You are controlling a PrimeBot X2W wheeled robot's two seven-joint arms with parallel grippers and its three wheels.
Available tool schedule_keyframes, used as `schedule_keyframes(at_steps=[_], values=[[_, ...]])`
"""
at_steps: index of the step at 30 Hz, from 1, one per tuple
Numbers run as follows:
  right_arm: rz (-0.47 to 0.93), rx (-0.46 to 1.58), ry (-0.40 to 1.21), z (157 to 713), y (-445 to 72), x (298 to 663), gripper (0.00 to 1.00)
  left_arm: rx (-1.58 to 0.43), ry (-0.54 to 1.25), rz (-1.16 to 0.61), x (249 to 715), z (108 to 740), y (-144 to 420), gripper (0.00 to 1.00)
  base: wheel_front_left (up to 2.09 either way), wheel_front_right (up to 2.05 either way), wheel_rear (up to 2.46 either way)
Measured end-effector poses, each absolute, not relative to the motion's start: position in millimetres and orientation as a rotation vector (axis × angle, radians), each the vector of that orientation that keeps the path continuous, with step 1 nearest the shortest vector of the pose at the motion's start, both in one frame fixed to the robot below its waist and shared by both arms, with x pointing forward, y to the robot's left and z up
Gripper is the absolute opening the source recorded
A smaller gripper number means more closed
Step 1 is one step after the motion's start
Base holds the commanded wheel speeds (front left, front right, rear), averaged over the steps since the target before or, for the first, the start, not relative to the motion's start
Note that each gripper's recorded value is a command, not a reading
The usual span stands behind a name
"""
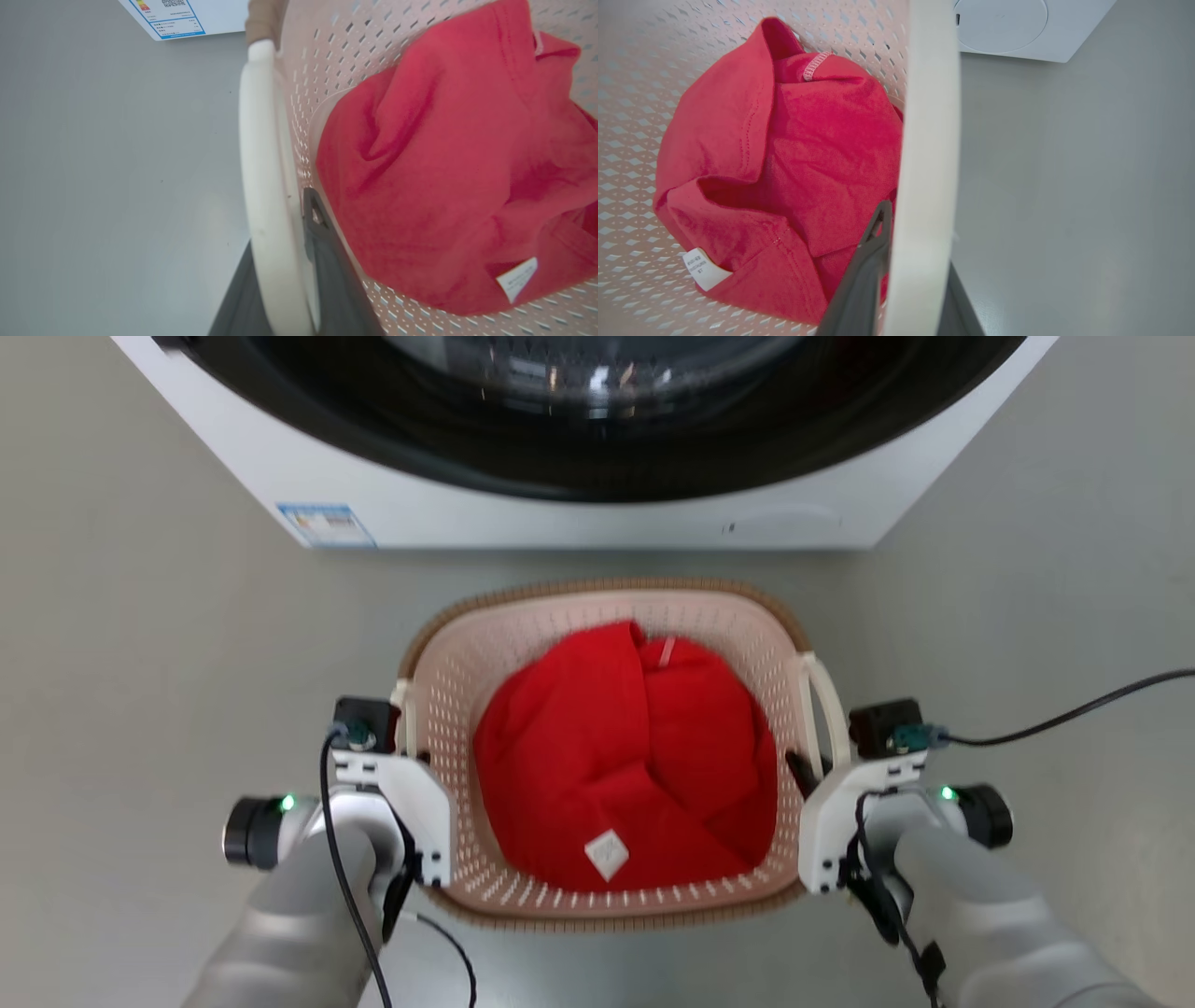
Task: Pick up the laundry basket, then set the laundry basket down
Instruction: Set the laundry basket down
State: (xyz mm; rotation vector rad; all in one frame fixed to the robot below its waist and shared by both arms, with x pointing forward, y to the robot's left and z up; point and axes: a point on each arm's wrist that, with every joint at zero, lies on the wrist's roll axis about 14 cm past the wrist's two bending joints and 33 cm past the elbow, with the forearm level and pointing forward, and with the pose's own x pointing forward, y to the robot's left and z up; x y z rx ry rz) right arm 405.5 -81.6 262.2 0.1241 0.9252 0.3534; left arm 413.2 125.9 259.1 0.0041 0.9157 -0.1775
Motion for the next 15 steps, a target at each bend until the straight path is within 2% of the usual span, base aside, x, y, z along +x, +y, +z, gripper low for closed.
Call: schedule_keyframes(at_steps=[15], values=[[0.331, 0.178, 0.952, 205, -76, 432, 0.0, -0.002, 0.931, -0.148, 445, 207, 135, 0.0, 0.0, 0.0, 0.0]])
